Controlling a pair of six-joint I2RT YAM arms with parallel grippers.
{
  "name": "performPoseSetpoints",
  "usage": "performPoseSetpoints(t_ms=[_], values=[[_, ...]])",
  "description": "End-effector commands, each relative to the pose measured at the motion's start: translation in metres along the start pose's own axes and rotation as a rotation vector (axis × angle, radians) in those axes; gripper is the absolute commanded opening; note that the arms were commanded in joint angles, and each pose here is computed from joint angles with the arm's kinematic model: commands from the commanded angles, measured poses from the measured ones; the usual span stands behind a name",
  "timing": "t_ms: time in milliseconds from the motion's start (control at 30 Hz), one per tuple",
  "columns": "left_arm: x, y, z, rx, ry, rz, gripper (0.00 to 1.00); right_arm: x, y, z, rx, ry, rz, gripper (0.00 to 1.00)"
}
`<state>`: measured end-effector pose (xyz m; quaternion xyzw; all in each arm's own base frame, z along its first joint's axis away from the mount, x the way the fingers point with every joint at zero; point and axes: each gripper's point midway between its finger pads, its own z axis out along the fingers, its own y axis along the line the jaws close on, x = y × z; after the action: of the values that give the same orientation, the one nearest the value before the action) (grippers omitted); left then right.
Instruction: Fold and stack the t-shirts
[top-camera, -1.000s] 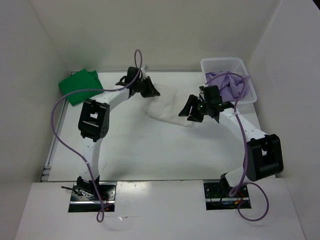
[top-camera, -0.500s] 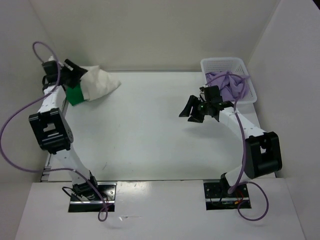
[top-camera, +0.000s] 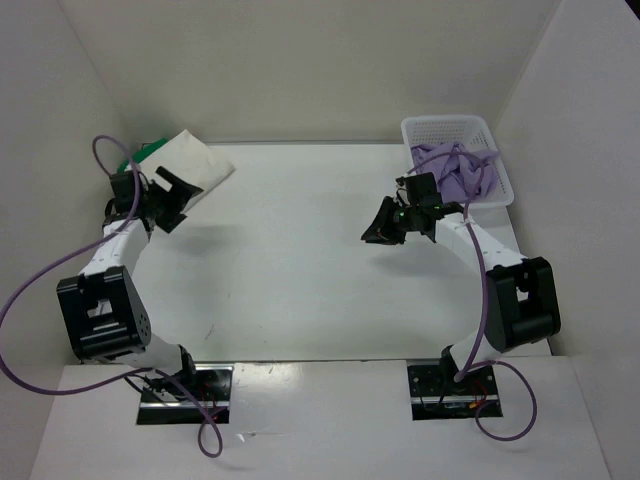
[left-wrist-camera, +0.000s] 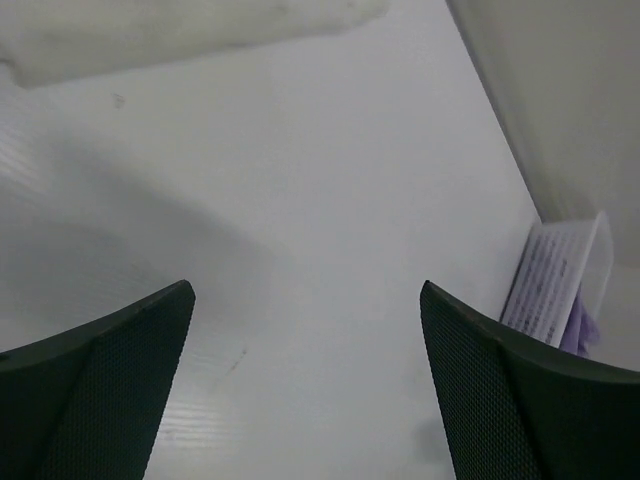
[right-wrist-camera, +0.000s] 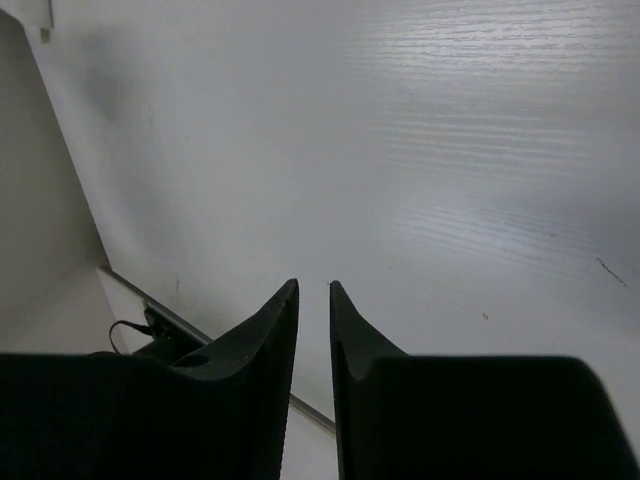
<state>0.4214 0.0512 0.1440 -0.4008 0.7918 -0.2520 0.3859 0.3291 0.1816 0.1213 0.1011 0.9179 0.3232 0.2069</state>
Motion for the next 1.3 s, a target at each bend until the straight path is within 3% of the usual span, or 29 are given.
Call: performPoseSetpoints(t_ms=[0, 33, 67, 100, 133, 167, 233, 333, 500, 667, 733, 933, 1200, 1267], values=[[0.059, -0.055, -0.023, 0.167, 0.158, 0.152, 1.00, 0.011, 0.019, 0.008, -0.074, 0.042, 0.032, 0.23], [0.102, -0.072, -0.026, 0.204, 0.271, 0.195, 1.00, 0.026, 0.031, 0.013, -0.080, 0.072, 0.014, 0.20], [0.127, -0.077, -0.029, 0.224, 0.338, 0.216, 0.94, 0.030, 0.038, 0.017, -0.079, 0.082, 0.009, 0.19], [0.161, -0.077, -0.033, 0.242, 0.446, 0.204, 0.84, 0.029, 0.045, 0.019, -0.071, 0.068, 0.008, 0.17], [0.206, -0.088, -0.042, 0.273, 0.553, 0.238, 0.68, 0.036, 0.052, 0.023, -0.064, 0.082, -0.014, 0.15], [0.232, -0.086, -0.042, 0.243, 0.622, 0.209, 0.63, 0.027, 0.055, 0.023, -0.049, 0.068, -0.023, 0.13], [0.290, -0.084, -0.054, 0.242, 0.794, 0.235, 0.56, 0.007, 0.057, 0.016, -0.032, 0.011, -0.066, 0.06], [0.326, -0.089, -0.055, 0.259, 0.901, 0.252, 0.53, -0.069, 0.064, -0.013, -0.030, -0.169, -0.064, 0.01], [0.345, -0.077, -0.036, 0.240, 0.993, 0.266, 0.53, -0.166, -0.013, -0.038, 0.267, -0.390, 0.056, 0.00], [0.355, -0.073, -0.043, 0.333, 1.154, 0.257, 0.55, -0.250, -0.089, -0.070, 0.528, -0.523, 0.078, 0.39], [0.341, -0.079, -0.043, 0.362, 1.117, 0.264, 0.57, -0.263, -0.118, -0.061, 0.595, -0.506, 0.096, 0.52], [0.305, -0.091, -0.042, 0.386, 0.961, 0.297, 0.57, -0.264, -0.150, -0.032, 0.637, -0.459, 0.109, 0.71], [0.293, -0.102, -0.049, 0.418, 0.889, 0.309, 0.73, -0.264, -0.170, 0.010, 0.614, -0.403, 0.128, 0.76], [0.289, -0.099, -0.046, 0.406, 0.877, 0.311, 0.73, -0.266, -0.174, 0.016, 0.616, -0.398, 0.139, 0.68]])
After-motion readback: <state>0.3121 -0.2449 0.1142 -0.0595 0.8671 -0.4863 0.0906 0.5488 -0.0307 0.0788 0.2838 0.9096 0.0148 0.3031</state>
